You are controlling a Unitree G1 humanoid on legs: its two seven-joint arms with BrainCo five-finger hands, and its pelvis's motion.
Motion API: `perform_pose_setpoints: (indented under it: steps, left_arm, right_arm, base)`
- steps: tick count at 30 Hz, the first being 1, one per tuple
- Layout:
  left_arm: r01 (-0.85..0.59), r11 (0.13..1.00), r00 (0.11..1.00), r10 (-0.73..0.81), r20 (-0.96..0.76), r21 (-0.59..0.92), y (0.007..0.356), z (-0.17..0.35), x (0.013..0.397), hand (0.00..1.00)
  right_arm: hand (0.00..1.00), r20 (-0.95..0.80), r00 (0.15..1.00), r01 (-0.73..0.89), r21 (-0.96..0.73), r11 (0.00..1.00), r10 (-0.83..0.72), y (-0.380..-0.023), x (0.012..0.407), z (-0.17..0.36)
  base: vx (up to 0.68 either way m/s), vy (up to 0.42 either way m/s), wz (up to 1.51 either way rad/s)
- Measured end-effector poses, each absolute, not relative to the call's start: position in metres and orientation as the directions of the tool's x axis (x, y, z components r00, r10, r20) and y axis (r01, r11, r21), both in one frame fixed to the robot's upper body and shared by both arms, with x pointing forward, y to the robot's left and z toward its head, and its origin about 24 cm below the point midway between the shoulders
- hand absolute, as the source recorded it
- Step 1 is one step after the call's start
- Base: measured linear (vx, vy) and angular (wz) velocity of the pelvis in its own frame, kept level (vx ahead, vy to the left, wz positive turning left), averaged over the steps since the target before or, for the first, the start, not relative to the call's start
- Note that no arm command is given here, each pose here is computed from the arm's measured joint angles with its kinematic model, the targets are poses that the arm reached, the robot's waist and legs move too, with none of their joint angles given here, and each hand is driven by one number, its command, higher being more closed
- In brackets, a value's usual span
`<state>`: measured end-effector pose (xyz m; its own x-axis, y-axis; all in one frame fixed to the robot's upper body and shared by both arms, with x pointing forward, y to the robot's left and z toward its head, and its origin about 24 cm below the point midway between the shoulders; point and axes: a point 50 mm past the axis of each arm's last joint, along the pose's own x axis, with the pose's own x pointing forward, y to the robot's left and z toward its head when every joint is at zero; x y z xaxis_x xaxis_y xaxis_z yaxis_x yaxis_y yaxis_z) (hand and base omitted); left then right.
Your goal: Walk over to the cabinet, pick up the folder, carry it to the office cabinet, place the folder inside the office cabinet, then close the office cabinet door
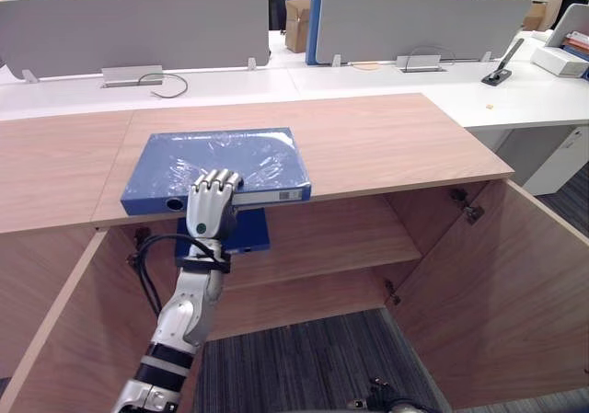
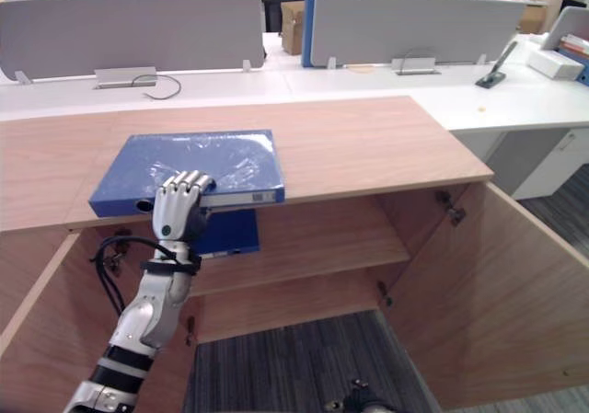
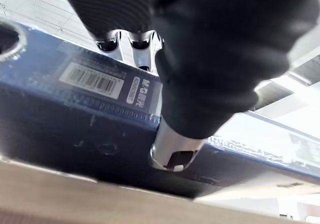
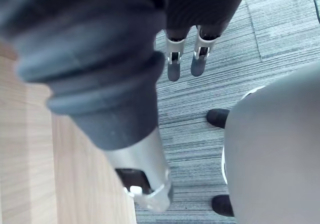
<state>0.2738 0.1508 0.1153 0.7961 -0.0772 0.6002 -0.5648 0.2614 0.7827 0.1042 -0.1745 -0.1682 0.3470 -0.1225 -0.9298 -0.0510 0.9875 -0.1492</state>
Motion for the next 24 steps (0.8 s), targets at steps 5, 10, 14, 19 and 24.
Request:
perform_pose_setpoints:
  steps: [5, 10, 14, 19, 24]
  left_arm:
    - [-0.644, 0.438, 0.695, -0.009, 0.719, 0.627, 0.14, 0.151, 0.253, 1.0]
    - [-0.672, 0.579, 0.621, 0.101, 0.778, 0.462, 0.141, 0.174, 0.239, 1.0]
    - [-0.694, 0.623, 0.555, 0.144, 0.819, 0.361, 0.144, 0.188, 0.23, 1.0]
    - [-0.619, 0.75, 0.507, 0.155, 0.848, 0.233, 0.14, 0.203, 0.217, 1.0]
    - [-0.207, 0.978, 0.545, 0.119, 0.83, -0.004, 0.137, 0.218, 0.205, 1.0]
  right_arm:
    - [0.0, -0.939, 0.315, -0.014, -0.152, 0.988, -0.14, -0.176, 0.097, -0.17]
    - [0.0, -0.944, 0.298, -0.003, -0.15, 0.989, -0.142, -0.177, 0.093, -0.172]
    - [0.0, -0.944, 0.293, 0.031, -0.15, 0.988, -0.152, -0.181, 0.092, -0.172]
    - [0.0, -0.946, 0.285, 0.035, -0.149, 0.988, -0.152, -0.181, 0.09, -0.172]
    - [0.0, -0.95, 0.274, 0.054, -0.144, 0.988, -0.153, -0.183, 0.088, -0.172]
  base:
    - [0.0, 0.0, 0.04]
    - [0.0, 0.003, -0.01]
    - [-0.03, 0.011, 0.0]
    - [0.0, 0.0, 0.0]
    - [0.0, 0.0, 0.0]
